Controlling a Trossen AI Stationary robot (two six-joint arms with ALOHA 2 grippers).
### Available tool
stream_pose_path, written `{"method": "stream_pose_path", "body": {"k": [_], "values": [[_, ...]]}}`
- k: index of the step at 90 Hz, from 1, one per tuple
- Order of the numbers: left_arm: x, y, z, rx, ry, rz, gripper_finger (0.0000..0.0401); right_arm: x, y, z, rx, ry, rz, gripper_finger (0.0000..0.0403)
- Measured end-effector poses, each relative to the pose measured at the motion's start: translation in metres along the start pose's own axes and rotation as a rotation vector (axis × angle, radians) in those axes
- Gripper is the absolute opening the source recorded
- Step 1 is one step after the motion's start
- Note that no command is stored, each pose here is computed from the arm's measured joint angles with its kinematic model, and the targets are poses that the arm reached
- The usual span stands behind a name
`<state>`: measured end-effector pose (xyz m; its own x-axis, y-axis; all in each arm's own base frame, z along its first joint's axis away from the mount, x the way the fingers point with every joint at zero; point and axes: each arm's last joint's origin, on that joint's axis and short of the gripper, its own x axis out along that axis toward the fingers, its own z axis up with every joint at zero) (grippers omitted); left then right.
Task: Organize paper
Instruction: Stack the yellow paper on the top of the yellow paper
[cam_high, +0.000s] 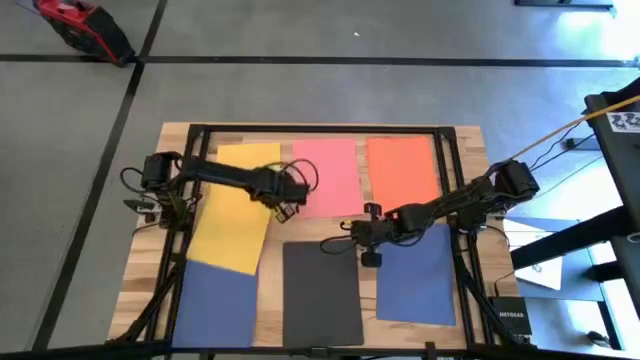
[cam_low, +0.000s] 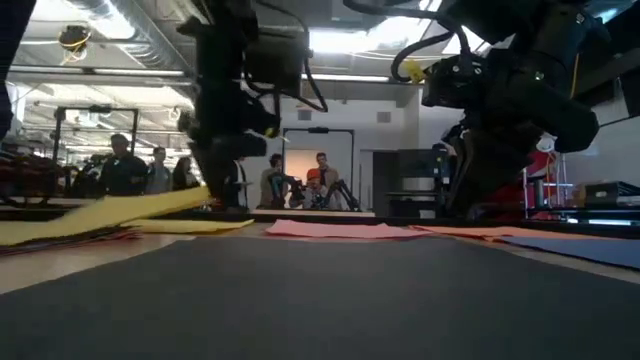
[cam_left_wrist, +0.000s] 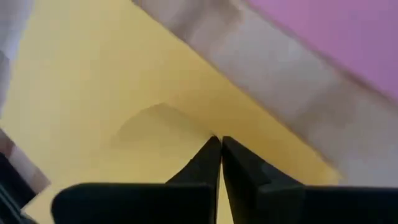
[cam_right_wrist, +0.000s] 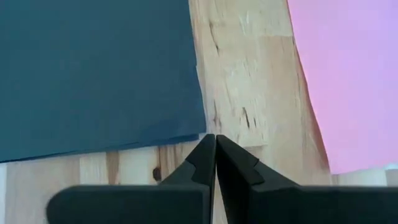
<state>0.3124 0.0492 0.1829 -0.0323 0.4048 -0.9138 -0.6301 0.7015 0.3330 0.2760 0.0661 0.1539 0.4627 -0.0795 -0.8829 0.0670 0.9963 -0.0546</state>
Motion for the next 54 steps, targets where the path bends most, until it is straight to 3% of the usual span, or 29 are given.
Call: {"method": "stream_pose_path", "body": {"k": [29, 54], "values": [[0.025, 0.047, 0.040, -0.103, -0.097, -0.010, 0.0000, 0.000, 0.000, -0.002, 0.016, 0.017, -0.002, 0.0001], [0.040, 0.081, 0.057, -0.222, -0.134, 0.002, 0.0000, 0.000, 0.000, -0.002, 0.023, 0.020, 0.008, 0.0001]]}}
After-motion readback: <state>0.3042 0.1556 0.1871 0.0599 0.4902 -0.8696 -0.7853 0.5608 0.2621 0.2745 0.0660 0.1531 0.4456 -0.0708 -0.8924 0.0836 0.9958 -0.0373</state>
